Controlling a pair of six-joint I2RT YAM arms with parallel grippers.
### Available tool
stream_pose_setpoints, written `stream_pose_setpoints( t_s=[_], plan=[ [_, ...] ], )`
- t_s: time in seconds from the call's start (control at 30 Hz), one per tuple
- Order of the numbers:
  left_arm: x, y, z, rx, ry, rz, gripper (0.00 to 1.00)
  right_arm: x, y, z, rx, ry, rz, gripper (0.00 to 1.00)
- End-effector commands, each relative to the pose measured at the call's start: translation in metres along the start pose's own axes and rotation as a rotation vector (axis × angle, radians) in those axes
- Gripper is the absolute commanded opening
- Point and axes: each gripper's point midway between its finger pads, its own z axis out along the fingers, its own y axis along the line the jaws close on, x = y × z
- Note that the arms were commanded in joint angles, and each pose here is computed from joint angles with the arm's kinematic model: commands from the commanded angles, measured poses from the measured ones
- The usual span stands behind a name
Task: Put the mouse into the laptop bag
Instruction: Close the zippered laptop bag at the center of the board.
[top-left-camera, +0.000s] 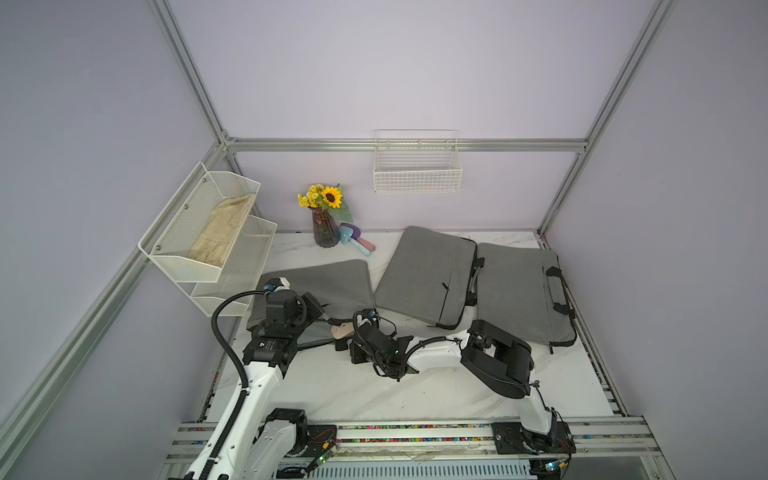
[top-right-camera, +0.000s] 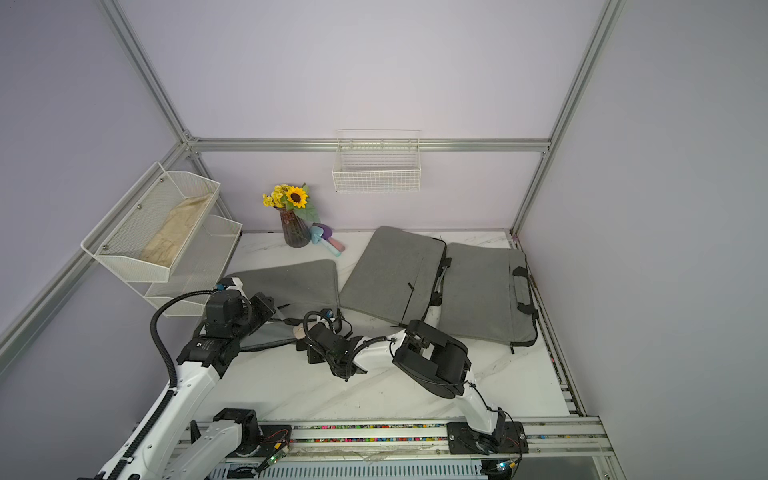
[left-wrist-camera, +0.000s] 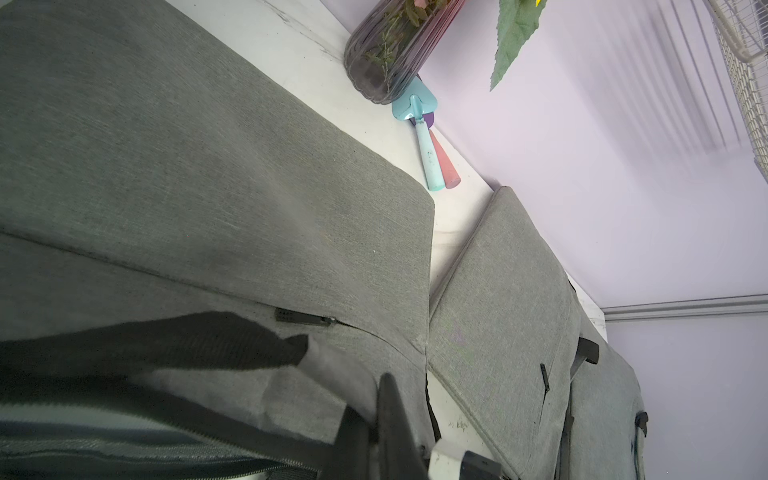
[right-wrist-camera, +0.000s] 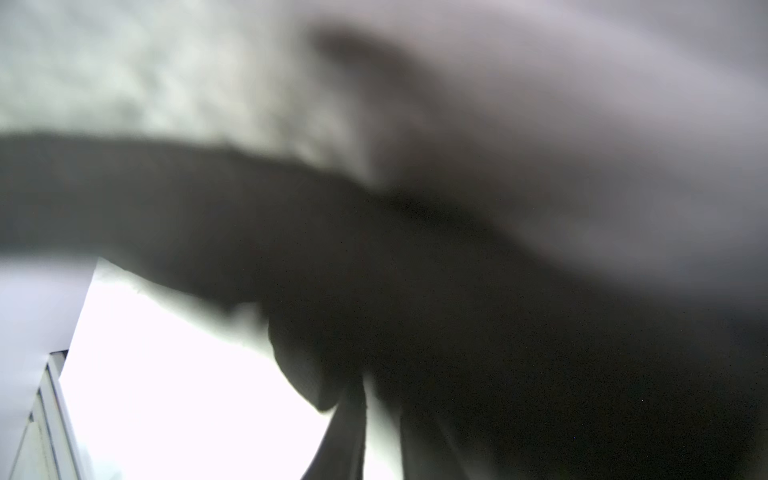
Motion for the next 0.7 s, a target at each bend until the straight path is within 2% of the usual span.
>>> stream_pose_setpoints(
  t_s=[0.0,0.2,0.3,0.43,0.53,0.6,0.63,0.67],
  plan=[
    [0.003,-0.006,0.002,0.054,-0.005,0.016,0.0,-0.017,0.021,-0.016,-0.063,-0.051,-0.015,0.15],
    [0.003,-0.005,0.001,0.049,-0.008,0.015,0.0,-0.024,0.03,-0.018,-0.088,-0.067,-0.033,0.17],
    [0.004,-0.001,0.0,0.026,-0.002,0.01,0.0,-0.037,0.029,-0.028,-0.055,-0.104,-0.037,0.29],
    [0.013,0.038,-0.01,-0.152,-0.004,-0.07,0.0,-0.07,0.012,-0.069,0.027,-0.227,-0.05,0.48],
    [0.029,0.075,-0.024,-0.323,0.019,-0.133,0.0,-0.088,-0.009,-0.09,0.095,-0.285,-0.085,0.5],
    [0.05,0.09,-0.029,-0.37,0.076,-0.175,0.0,-0.1,-0.028,-0.095,0.136,-0.301,-0.097,0.52],
    [0.058,0.092,-0.03,-0.366,0.104,-0.191,0.11,-0.104,-0.038,-0.093,0.14,-0.289,-0.108,0.54],
    [0.064,0.093,-0.03,-0.356,0.123,-0.195,0.31,-0.107,-0.045,-0.089,0.129,-0.272,-0.125,0.56]
  ],
)
